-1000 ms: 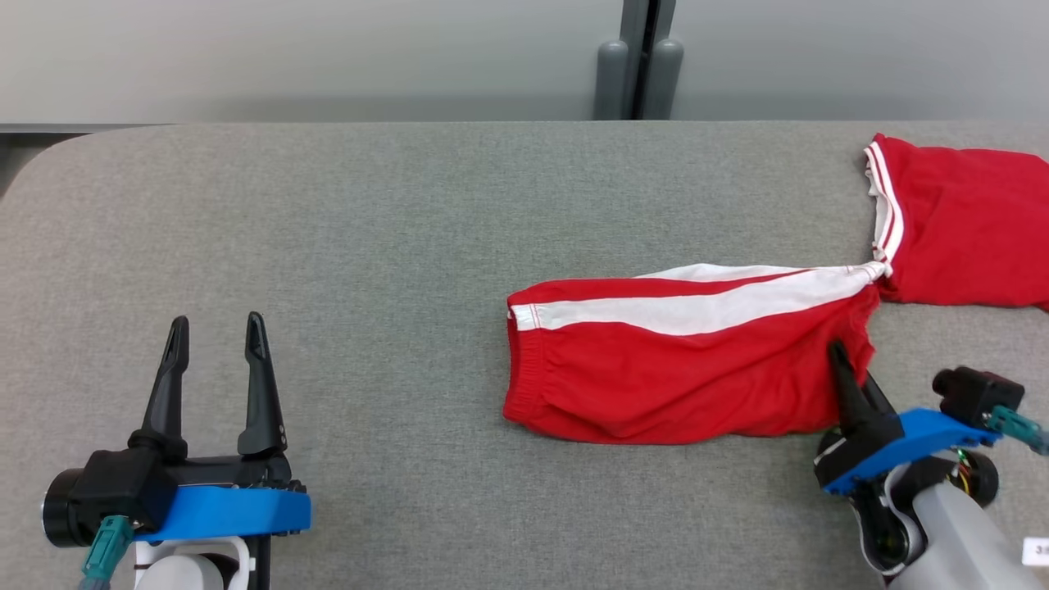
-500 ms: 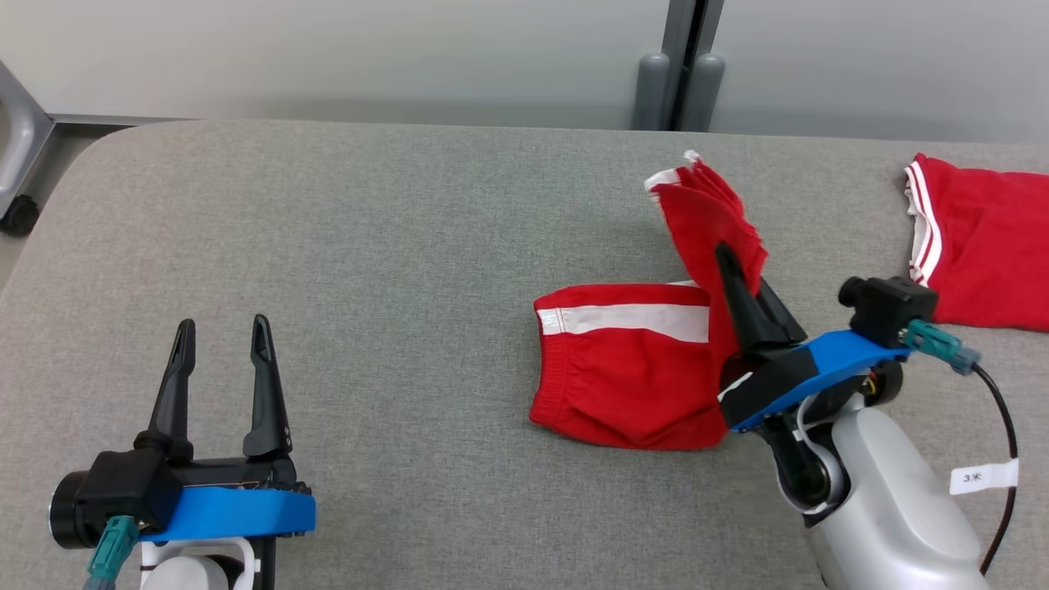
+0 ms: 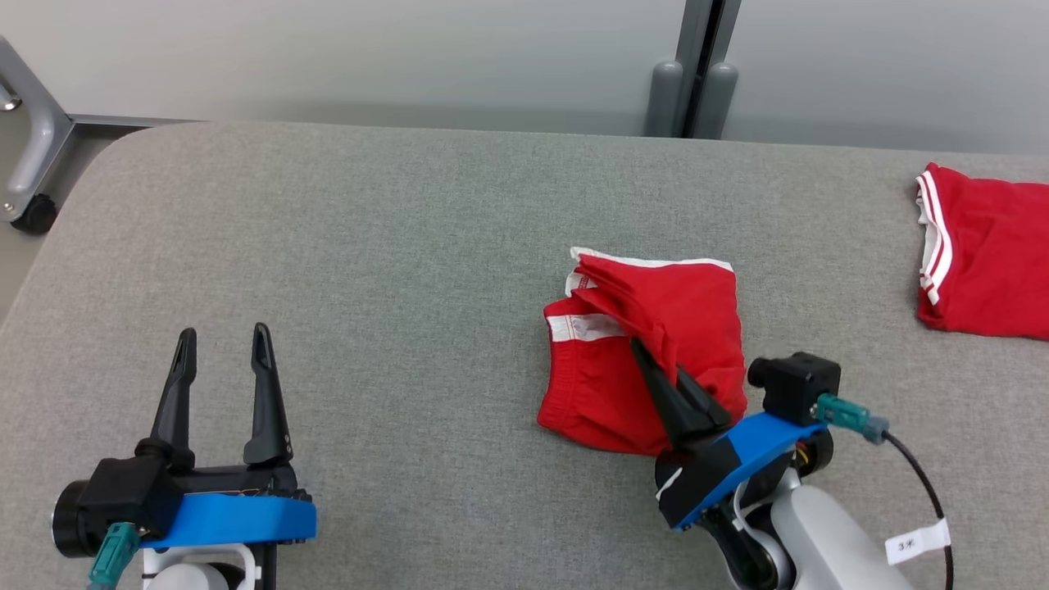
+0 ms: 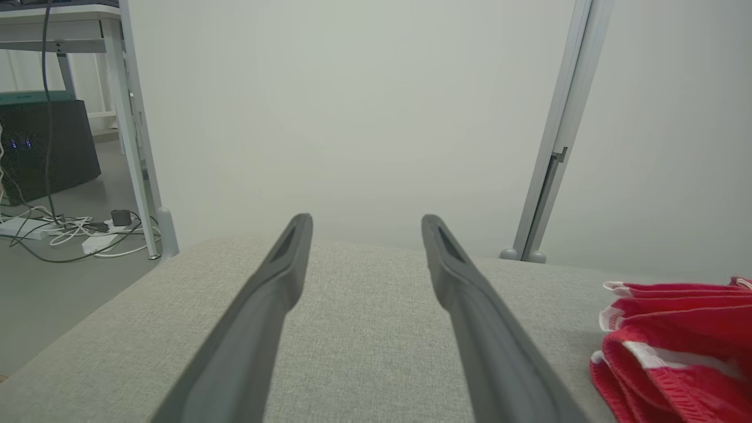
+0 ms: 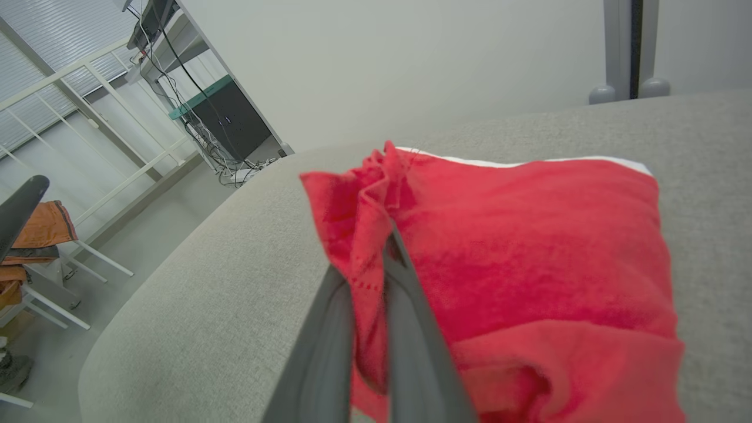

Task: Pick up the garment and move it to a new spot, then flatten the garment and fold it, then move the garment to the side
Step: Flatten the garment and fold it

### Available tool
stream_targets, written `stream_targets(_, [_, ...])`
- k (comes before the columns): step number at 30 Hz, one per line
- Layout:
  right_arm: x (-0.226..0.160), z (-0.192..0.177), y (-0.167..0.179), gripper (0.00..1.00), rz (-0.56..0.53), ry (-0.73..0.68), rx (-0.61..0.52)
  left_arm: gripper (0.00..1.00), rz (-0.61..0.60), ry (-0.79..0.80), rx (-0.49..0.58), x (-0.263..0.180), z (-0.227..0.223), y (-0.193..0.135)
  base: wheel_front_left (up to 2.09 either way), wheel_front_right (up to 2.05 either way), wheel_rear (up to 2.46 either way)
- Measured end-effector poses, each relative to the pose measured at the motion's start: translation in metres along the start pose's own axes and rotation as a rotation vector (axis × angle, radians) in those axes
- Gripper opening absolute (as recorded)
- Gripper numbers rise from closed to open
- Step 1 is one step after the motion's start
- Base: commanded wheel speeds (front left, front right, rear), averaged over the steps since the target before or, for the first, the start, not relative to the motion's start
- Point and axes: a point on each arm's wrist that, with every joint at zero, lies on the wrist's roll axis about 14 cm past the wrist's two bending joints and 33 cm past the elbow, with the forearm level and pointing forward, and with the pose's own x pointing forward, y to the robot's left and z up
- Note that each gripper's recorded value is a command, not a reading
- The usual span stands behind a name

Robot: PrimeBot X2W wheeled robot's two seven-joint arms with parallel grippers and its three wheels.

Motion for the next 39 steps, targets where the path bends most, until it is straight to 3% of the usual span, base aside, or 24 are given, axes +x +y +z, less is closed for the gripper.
stream_targets(17, [-0.005,-0.048,0.027,0.0,0.073,0.076,0.058,1.0,-0.006,0.015,-0.012,0.003,-0.006,-0.003,0.0,0.0,0.0])
stream_targets(25, [0.003,-0.061,0.034,0.0,0.113,0.12,0.018,1.0,-0.006,0.022,-0.018,0.005,-0.009,-0.003,0.0,0.0,0.0])
stream_targets(26, [0.003,-0.066,0.034,0.18,0.115,0.133,0.018,1.0,-0.006,0.026,-0.018,0.005,-0.01,-0.003,0.0,0.0,0.0])
stream_targets(27, [0.003,-0.066,0.034,0.53,0.115,0.133,0.018,1.0,-0.006,0.026,-0.018,0.005,-0.01,-0.003,0.0,0.0,0.0])
stream_targets(28, [0.004,-0.067,0.034,1.0,0.116,0.138,0.018,1.0,-0.007,0.028,-0.019,0.005,-0.011,-0.004,0.0,0.0,0.0])
stream_targets(33, [0.005,-0.067,0.037,1.0,0.13,0.143,0.017,1.0,-0.01,0.028,-0.022,0.007,-0.011,-0.005,0.0,0.0,0.0])
stream_targets(39, [0.01,-0.021,0.036,1.0,0.128,0.0,-0.032,1.0,-0.032,0.014,-0.026,0.012,-0.008,-0.012,0.0,0.0,0.0])
